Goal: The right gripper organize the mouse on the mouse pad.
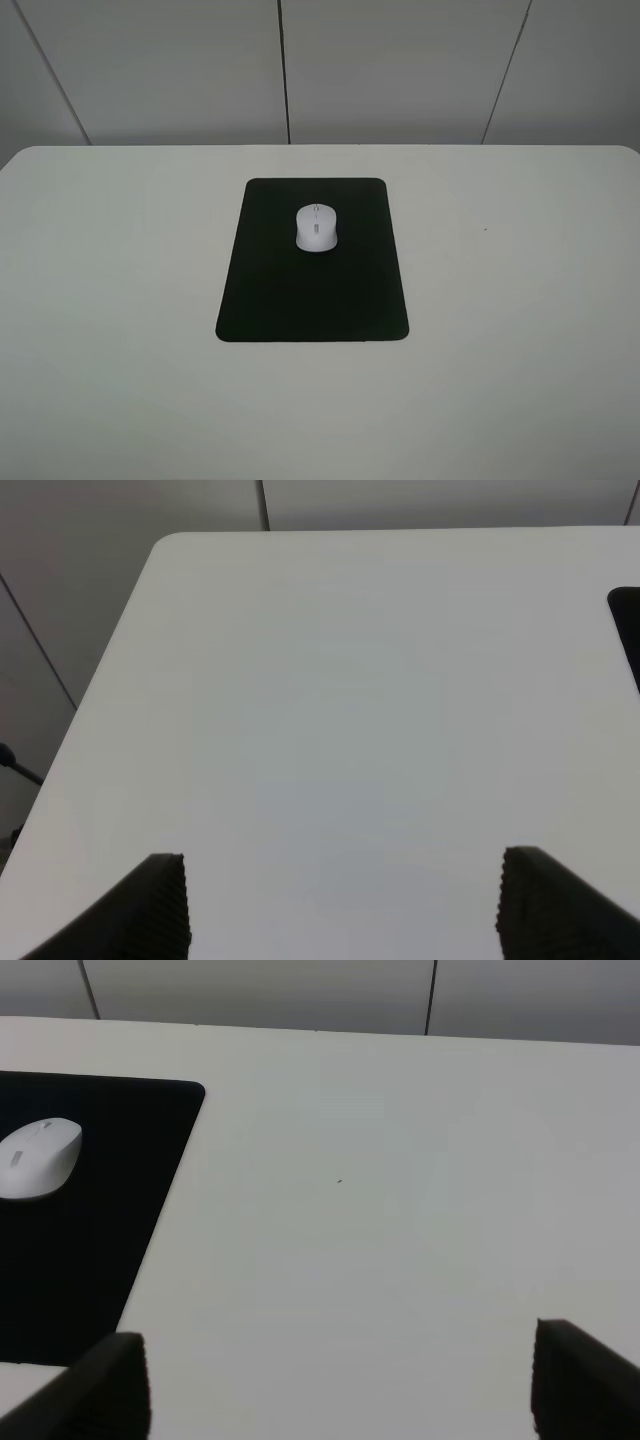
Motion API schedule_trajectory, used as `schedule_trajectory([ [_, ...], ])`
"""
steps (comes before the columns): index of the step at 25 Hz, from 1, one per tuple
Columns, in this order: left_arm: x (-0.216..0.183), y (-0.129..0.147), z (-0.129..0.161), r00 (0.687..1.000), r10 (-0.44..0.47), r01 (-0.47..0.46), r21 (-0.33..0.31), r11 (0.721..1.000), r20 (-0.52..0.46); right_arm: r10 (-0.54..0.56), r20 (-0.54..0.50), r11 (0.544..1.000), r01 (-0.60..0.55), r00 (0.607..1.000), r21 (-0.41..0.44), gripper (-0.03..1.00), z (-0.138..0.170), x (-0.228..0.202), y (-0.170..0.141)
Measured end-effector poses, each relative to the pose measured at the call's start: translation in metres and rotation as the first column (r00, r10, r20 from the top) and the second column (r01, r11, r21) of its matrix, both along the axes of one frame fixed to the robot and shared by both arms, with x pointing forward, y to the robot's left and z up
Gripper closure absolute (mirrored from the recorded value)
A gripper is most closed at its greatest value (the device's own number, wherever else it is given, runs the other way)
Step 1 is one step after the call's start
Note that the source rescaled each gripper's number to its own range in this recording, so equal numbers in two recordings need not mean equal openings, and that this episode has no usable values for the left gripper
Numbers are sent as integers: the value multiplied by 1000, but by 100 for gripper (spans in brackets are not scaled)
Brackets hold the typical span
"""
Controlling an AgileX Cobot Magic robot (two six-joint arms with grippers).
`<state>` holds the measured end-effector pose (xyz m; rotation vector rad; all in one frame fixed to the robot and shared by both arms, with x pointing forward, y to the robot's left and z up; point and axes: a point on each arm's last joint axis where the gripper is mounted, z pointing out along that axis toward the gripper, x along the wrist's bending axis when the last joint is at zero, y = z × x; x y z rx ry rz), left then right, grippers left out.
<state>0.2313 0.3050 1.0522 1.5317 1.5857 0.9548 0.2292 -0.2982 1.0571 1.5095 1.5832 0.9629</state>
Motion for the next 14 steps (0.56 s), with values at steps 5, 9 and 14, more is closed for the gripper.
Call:
schedule_trajectory([
  [5, 0, 0, 0, 1000, 0, 0, 0, 1000, 0, 0, 0, 1000, 0, 1000, 0, 26, 0, 0, 0],
  [9, 0, 0, 0, 1000, 0, 0, 0, 1000, 0, 0, 0, 1000, 0, 1000, 0, 26, 0, 0, 0],
  [14, 0, 0, 0, 1000, 0, 0, 0, 1000, 0, 0, 0, 1000, 0, 1000, 0, 26, 0, 0, 0],
])
